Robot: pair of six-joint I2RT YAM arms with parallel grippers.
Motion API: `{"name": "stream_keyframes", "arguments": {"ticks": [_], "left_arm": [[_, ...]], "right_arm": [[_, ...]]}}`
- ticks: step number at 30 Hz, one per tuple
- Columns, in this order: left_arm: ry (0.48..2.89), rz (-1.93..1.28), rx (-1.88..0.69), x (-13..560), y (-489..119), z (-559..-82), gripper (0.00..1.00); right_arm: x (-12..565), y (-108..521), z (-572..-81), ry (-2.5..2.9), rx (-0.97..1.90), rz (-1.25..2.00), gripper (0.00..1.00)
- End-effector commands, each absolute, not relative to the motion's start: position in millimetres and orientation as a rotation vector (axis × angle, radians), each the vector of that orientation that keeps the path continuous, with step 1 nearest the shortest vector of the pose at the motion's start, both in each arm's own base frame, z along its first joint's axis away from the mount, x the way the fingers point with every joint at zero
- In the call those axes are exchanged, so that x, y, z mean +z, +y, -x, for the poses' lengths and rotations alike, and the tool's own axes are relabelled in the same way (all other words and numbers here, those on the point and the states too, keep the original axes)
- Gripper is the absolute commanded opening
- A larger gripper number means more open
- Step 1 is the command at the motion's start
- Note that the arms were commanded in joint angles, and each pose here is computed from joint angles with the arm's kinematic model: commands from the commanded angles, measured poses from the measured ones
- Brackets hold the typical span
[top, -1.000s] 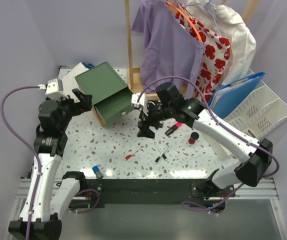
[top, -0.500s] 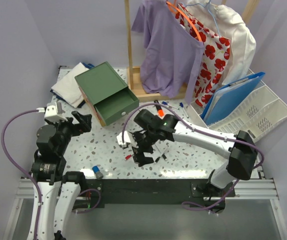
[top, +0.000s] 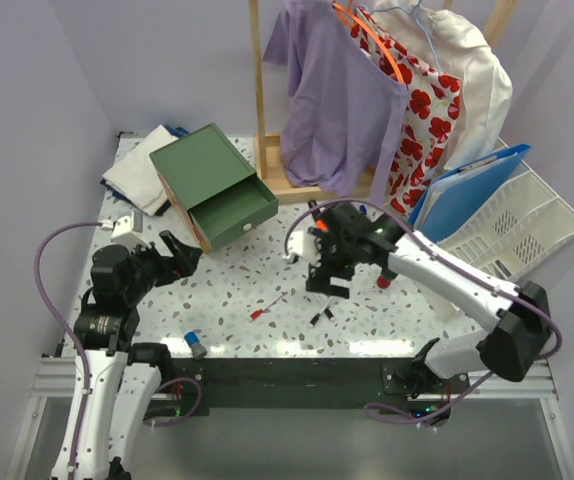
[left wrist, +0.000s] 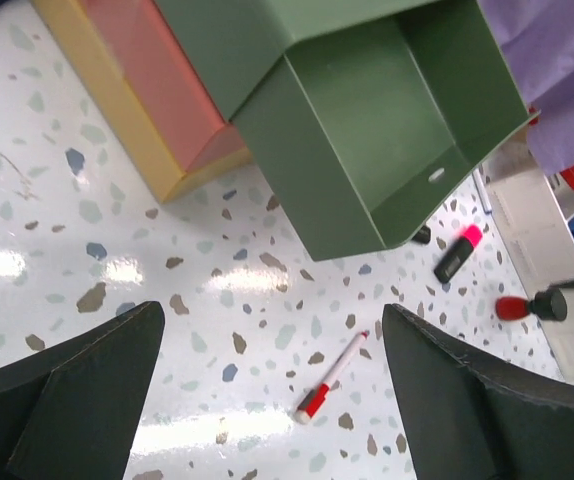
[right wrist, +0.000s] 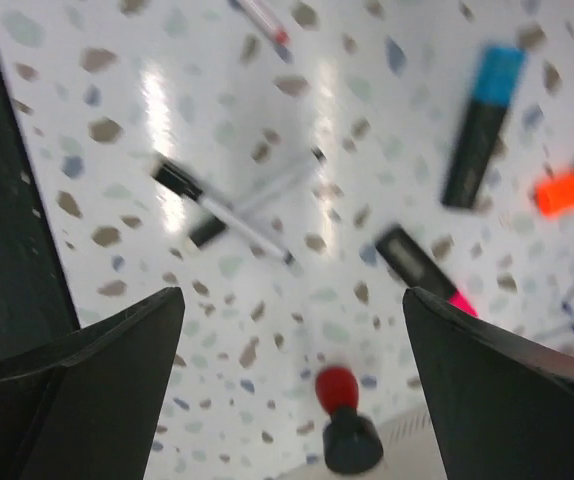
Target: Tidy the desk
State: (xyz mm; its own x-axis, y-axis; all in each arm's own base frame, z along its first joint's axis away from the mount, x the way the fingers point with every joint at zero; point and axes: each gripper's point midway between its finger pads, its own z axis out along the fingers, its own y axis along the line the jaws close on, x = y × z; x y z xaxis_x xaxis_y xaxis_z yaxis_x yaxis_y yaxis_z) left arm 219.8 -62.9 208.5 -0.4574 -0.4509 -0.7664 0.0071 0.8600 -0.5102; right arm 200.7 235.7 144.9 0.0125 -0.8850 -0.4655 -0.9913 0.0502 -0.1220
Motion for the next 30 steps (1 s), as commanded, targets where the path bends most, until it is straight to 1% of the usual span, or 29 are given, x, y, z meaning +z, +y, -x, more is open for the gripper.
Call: {"name": "stream_keyframes", "arguments": {"ticks": [1,5,7,9,10,13,16,18,22,26,28,30], "left_arm": [[2.022,0.246,-0.631,201,-78,-213,0.96],[2.004,0.210,-0.617,202,-77,-215,0.95],[2.004,0.203,-0.617,202,-77,-217,0.95],[2.011,0.194,-0.617,201,-78,-218,0.96],[2.012,0.192,-0.617,201,-78,-218,0.95],[2.012,0.188,-0.615,201,-78,-218,0.96],[2.000,0.182,-0.616,203,-78,-217,0.95],[1.987,0.185,-0.612,205,-77,-216,0.95],[1.981,0.189,-0.604,206,-76,-216,0.96],[1.965,0.203,-0.589,209,-73,-215,0.95],[1.956,0.208,-0.583,210,-72,-214,0.96],[1.952,0.209,-0.582,211,-72,-214,0.95]], "right_arm": [[147,161,-216,2.063,0.178,1.740,0.96],[135,120,-222,2.156,0.087,1.699,0.97],[132,99,-223,2.170,0.000,1.790,0.96],[127,88,-217,2.129,-0.025,1.990,0.96],[132,84,-222,2.102,-0.070,2.036,0.96],[138,81,-237,1.989,-0.136,2.217,0.95],[139,90,-243,1.875,-0.104,2.391,0.94],[129,91,-247,1.864,-0.132,2.491,0.92],[111,97,-250,1.752,-0.325,2.699,0.89],[101,93,-256,1.738,-0.462,2.802,0.87],[96,86,-262,1.730,-0.588,2.839,0.86],[92,84,-262,1.718,-0.635,2.867,0.85]]}}
